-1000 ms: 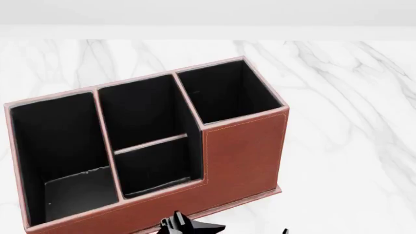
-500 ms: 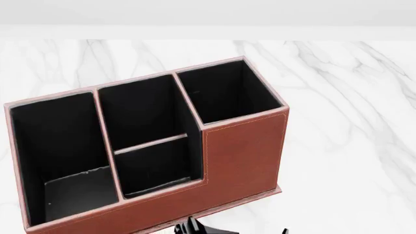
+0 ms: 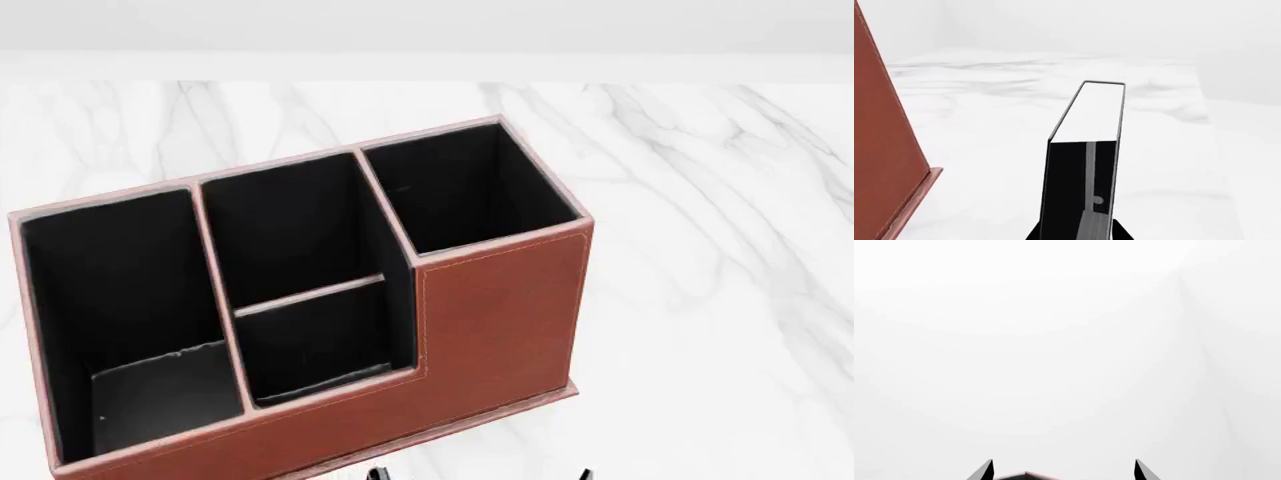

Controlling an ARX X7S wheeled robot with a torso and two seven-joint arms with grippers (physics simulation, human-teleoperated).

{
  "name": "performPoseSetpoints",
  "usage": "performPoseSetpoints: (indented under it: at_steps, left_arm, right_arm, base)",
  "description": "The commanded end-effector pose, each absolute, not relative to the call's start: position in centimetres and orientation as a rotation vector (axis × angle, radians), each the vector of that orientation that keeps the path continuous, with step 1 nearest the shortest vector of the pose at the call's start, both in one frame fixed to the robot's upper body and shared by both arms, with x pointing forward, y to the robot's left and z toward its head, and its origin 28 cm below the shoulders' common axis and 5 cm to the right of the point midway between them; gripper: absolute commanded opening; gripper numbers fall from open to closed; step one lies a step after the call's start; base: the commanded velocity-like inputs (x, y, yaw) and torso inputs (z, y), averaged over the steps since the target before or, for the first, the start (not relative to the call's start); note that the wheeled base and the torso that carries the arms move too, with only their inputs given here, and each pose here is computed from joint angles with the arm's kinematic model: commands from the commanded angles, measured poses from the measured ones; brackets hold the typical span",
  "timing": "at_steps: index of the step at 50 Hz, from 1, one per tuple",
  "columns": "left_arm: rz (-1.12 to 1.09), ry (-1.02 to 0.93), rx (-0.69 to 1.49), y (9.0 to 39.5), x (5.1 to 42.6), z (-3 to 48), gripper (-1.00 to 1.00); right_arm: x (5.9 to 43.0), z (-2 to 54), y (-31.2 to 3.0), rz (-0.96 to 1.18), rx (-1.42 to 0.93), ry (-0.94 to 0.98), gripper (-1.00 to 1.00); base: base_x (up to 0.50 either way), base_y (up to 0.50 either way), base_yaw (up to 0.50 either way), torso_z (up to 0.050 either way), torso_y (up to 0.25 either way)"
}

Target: Pick up the book and place it in the back compartment of the caddy.

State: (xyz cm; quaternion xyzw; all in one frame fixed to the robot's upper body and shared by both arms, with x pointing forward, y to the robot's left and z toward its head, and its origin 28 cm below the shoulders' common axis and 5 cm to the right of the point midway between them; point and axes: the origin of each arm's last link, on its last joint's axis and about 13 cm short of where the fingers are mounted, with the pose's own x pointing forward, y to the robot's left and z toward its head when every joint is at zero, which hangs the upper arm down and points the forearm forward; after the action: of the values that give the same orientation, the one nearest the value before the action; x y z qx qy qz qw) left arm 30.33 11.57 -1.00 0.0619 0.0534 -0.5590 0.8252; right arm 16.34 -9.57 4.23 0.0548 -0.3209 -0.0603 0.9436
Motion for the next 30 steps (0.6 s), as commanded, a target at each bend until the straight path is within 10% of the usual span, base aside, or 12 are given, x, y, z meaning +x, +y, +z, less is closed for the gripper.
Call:
performPoseSetpoints:
  at_steps: [1,30]
  left_arm:
    - [-1.179,0.137,0.131,12.0,30.2,-1.3,-1.0]
    - [-1.044,0.048,0.171,15.5,30.6,3.2,-1.0]
  right_arm:
    - [16.3,4.3,-9.6,-0.125,0.112,-0.655,1.0]
    - [16.5,4.3,-9.7,-0.133,0.112,-0.654,1.0]
  base:
    - [0.0,0.0,0.0,0.0,0.0]
    - [0.0,0.0,0.0,0.0,0.001]
